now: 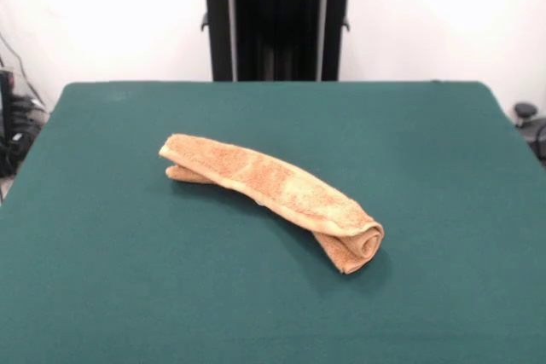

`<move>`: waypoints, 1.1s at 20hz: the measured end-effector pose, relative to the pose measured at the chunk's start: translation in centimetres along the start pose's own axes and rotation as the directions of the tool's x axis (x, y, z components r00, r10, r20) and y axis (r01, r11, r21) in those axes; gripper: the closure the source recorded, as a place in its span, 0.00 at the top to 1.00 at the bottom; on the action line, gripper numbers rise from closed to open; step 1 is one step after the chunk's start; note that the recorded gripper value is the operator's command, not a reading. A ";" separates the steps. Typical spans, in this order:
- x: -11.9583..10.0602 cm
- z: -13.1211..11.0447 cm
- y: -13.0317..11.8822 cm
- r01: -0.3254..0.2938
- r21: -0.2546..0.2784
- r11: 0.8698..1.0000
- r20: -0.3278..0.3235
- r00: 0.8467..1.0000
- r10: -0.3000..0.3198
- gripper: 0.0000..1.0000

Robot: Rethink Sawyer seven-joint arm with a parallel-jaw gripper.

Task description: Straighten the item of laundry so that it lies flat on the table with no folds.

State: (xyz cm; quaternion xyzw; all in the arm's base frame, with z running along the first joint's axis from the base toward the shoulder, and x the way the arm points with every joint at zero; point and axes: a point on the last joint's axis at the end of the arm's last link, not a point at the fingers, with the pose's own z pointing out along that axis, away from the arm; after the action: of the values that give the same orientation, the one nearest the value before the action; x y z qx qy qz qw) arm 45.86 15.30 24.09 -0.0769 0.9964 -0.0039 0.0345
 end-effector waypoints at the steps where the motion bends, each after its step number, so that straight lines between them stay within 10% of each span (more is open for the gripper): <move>1: -0.1 0.0 0.0 0.000 0.000 1.000 0.001 1.000 0.000 1.00; 22: -2.5 3.0 -7.2 -0.132 0.010 0.991 -0.025 0.991 0.133 1.00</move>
State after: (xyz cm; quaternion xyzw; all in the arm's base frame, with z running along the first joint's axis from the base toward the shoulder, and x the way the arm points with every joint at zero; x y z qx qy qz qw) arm 49.58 8.58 21.40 -0.0103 0.9997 -0.0066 0.0224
